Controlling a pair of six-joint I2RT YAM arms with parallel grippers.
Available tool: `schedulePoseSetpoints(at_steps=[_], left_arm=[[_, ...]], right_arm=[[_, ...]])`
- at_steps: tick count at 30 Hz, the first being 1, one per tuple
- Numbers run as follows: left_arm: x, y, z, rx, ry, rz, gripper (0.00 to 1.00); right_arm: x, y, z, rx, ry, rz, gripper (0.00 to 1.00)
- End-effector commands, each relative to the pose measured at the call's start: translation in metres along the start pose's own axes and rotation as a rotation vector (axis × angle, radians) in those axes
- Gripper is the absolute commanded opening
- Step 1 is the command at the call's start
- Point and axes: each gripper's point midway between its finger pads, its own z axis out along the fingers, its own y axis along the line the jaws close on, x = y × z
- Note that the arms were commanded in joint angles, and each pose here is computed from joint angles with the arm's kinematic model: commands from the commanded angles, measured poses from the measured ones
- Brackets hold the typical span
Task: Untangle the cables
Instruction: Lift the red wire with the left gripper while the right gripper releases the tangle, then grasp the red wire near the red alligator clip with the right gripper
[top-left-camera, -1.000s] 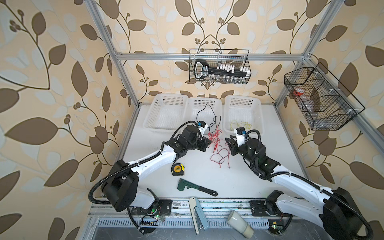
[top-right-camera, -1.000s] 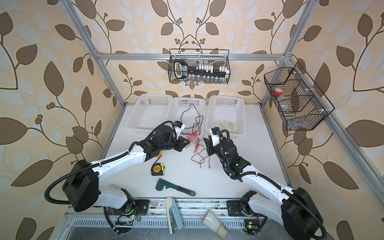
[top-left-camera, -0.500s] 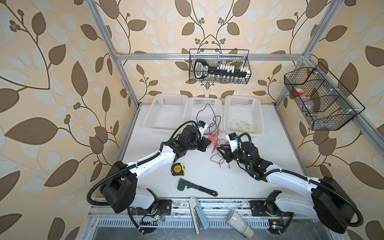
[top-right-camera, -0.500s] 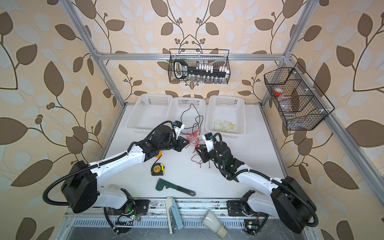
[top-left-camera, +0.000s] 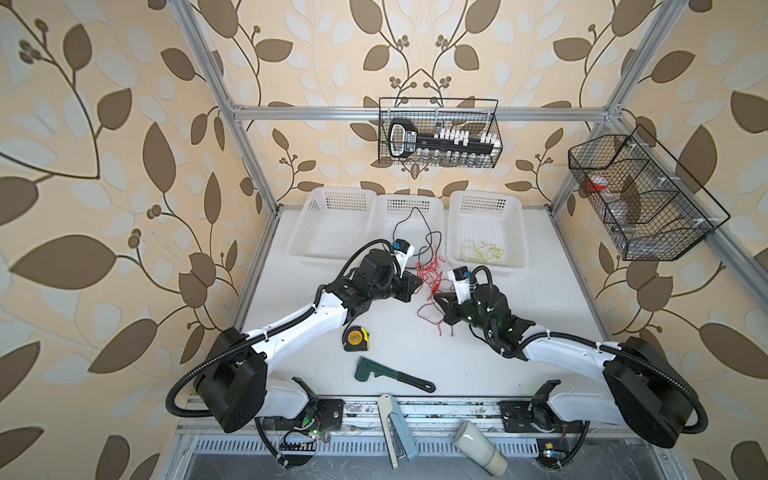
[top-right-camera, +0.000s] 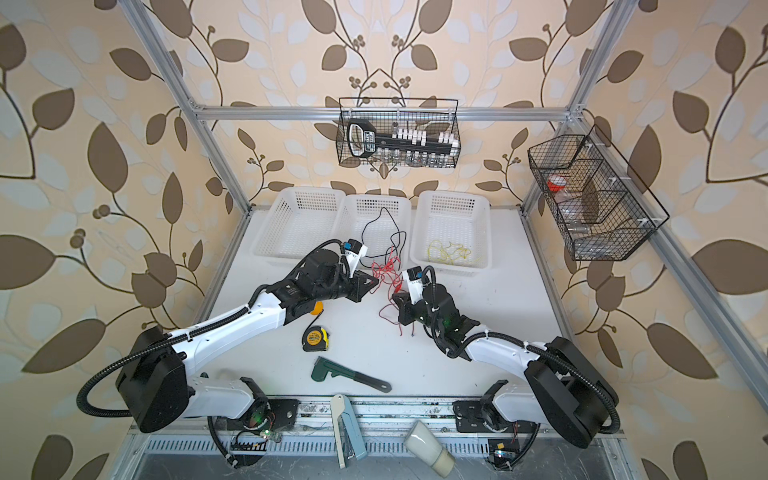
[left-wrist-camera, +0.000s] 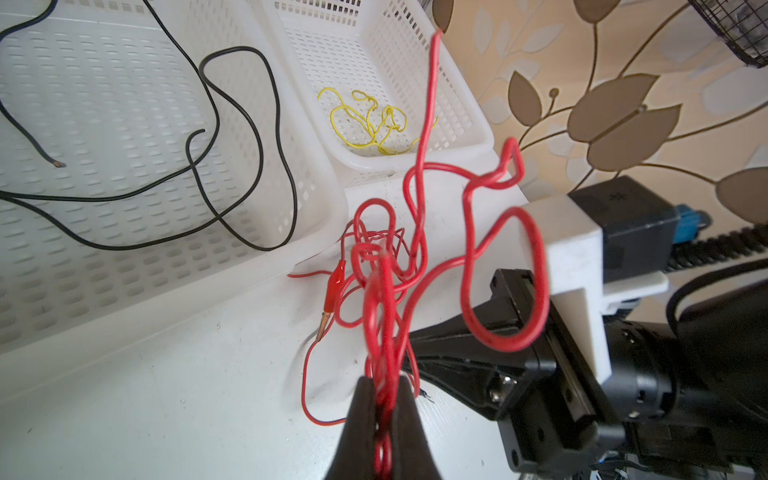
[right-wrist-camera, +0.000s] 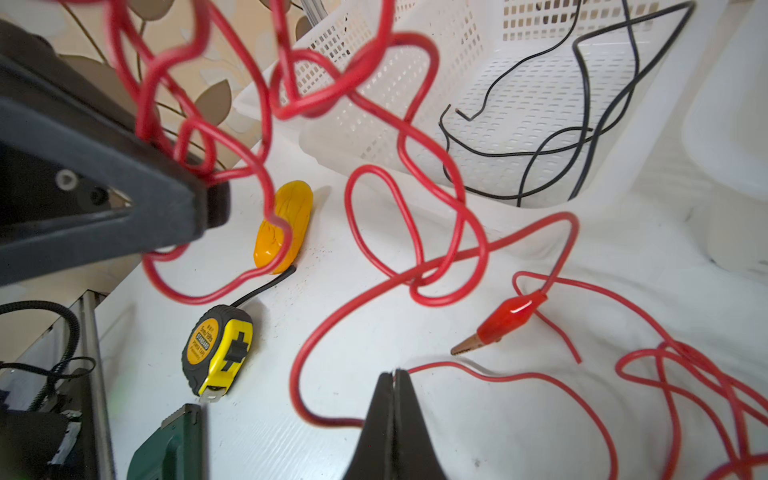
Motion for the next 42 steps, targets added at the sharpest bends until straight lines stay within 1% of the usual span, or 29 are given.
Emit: schedulePoseSetpoints(at_steps=[1, 4, 9, 13, 16, 18, 20, 25, 29, 36, 38, 42], left_arm=[[-0.031, -0.02, -0.02, 0.041, -0.095, 0.044, 0.0], [-0.033, -0.02, -0.025, 0.033, -0.1, 0.054, 0.0], [-0.031, -0.025, -0.027, 0.061, -0.091, 0.075, 0.0], [-0.026, -0.032, -0.026, 0.106, -0.076, 0.097, 0.0], [-0.024, -0.036, -0.025, 0.132, -0.066, 0.116, 0.0], [-0.022, -0.038, -0.025, 0.145, -0.06, 0.126, 0.0], [-0.021, -0.04, -0.024, 0.161, -0.054, 0.132, 0.0], [-0.017, -0.046, -0.021, 0.201, -0.034, 0.149, 0.0], [-0.015, -0.053, -0.022, 0.249, -0.031, 0.159, 0.0], [-0.01, -0.057, -0.022, 0.283, -0.013, 0.17, 0.0], [-0.009, -0.057, -0.023, 0.285, -0.013, 0.171, 0.0], [-0.009, -0.054, -0.024, 0.265, -0.022, 0.17, 0.0]], right_arm=[[-0.013, -0.007, -0.002, 0.06, -0.027, -0.023, 0.0], [-0.014, -0.014, -0.006, 0.096, -0.027, -0.04, 0.0], [-0.024, -0.026, -0.015, 0.122, -0.047, -0.039, 0.0], [-0.035, -0.028, -0.023, 0.1, -0.072, -0.053, 0.12], [-0.042, -0.019, -0.028, 0.039, -0.084, -0.081, 0.22], [-0.046, -0.014, -0.032, 0.001, -0.094, -0.099, 0.27], [-0.051, -0.008, -0.036, -0.029, -0.108, -0.109, 0.3], [-0.066, 0.001, -0.041, -0.077, -0.158, -0.121, 0.33], [-0.074, 0.002, -0.039, -0.079, -0.176, -0.118, 0.33], [-0.086, 0.005, -0.035, -0.098, -0.217, -0.103, 0.32], [-0.088, 0.004, -0.034, -0.094, -0.22, -0.103, 0.27], [-0.088, 0.001, -0.032, -0.077, -0.221, -0.099, 0.1]])
